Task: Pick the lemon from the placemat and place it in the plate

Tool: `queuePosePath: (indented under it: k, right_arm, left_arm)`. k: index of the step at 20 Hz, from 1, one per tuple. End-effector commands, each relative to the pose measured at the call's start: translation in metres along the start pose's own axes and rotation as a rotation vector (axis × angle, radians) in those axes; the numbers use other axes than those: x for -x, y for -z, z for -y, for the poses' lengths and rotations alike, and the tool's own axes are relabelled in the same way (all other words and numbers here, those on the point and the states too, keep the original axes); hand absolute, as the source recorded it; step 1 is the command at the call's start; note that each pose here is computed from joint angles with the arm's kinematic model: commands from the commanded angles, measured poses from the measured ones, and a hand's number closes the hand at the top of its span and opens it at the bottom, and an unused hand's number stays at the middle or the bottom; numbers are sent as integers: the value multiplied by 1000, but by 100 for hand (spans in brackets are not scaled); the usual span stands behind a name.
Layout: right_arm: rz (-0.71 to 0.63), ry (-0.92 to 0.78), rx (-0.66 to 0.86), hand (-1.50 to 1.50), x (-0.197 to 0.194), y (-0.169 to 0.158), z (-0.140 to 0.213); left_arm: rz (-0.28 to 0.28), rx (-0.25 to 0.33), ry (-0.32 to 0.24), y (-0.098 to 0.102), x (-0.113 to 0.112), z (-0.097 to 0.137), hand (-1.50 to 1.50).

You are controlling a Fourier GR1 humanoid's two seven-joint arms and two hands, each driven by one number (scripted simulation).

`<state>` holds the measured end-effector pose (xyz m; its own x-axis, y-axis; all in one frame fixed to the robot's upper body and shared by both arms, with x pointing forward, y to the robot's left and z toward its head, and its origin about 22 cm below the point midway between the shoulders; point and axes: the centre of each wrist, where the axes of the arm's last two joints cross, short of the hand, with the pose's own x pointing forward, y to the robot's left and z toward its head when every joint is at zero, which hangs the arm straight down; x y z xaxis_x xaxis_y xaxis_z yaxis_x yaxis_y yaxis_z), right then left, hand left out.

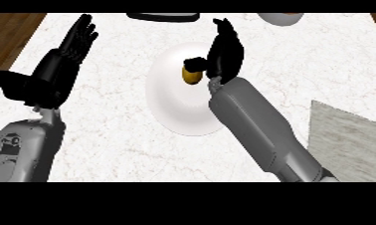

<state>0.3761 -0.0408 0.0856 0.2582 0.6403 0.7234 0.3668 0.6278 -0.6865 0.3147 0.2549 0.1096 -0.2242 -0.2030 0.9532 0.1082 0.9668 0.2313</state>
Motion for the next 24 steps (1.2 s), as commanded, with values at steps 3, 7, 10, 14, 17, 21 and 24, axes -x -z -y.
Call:
queuePosePath:
  k: [3,7,10,14,17,21,24]
  right_arm:
    - [-16,284,163,-150,-10,5,2]
    - [-17,408,179,-150,-6,-10,1]
    - [-43,450,204,-150,-1,-9,5]
    - [-57,492,234,-150,28,-25,6]
    - [-33,521,229,-150,47,-46,24]
    - [-21,509,233,-150,80,-67,59]
    - [26,491,227,-150,106,-92,87]
  left_arm:
    - [-28,-17,3,0,7,-6,0]
    - [-25,-42,4,-5,3,-9,0]
    - [-50,-56,14,-19,20,-16,0]
    - [-35,-82,19,-23,4,-20,0]
    - [-45,-103,29,-31,14,-38,0]
    - [-42,-92,12,-36,27,-41,0]
    - [-45,-86,16,-27,15,-37,0]
